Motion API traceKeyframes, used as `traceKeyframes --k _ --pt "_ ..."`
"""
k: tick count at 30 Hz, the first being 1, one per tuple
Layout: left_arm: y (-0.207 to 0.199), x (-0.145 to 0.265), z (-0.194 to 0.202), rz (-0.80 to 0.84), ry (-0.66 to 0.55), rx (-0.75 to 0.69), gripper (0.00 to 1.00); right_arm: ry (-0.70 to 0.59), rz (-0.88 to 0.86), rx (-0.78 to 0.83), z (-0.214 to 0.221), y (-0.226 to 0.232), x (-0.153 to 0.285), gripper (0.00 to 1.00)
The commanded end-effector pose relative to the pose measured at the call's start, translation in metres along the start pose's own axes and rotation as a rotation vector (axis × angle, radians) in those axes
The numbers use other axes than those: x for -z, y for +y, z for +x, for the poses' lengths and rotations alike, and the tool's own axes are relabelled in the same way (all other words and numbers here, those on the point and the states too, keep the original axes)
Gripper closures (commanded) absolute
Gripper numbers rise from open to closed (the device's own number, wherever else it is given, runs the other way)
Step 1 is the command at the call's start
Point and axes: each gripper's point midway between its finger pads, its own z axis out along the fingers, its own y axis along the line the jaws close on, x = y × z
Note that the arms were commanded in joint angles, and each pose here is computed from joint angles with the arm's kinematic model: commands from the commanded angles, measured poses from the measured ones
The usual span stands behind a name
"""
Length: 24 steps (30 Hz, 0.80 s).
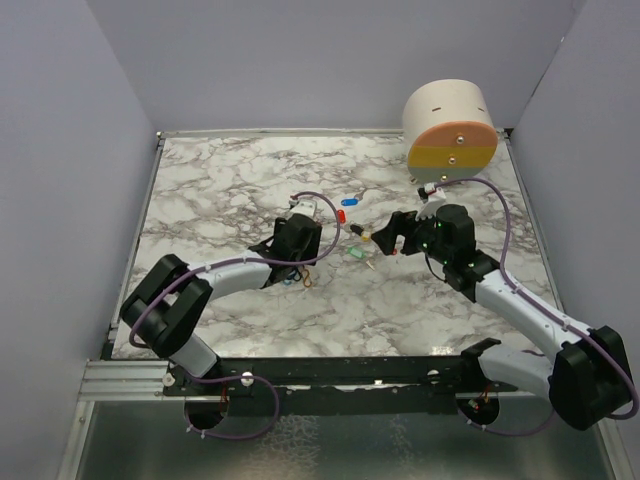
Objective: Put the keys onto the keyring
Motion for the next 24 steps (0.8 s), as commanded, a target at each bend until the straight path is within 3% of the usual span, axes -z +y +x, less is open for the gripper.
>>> traceKeyframes --k 1,4,24 --pt "-0.017 -0.011 0.002 0.070 -0.006 -0.012 0.38 -0.019 -0.031 0.005 -0.010 0.010 0.005 0.16" --pt "-0.018 -0.017 0.007 0.067 0.010 -0.018 0.43 -0.021 -0.029 0.007 -0.010 0.010 0.006 0.16" --pt "-0.012 -0.034 0.022 0.069 0.049 -0.003 0.45 -0.008 -0.021 0.007 -0.006 0.007 0.002 0.16"
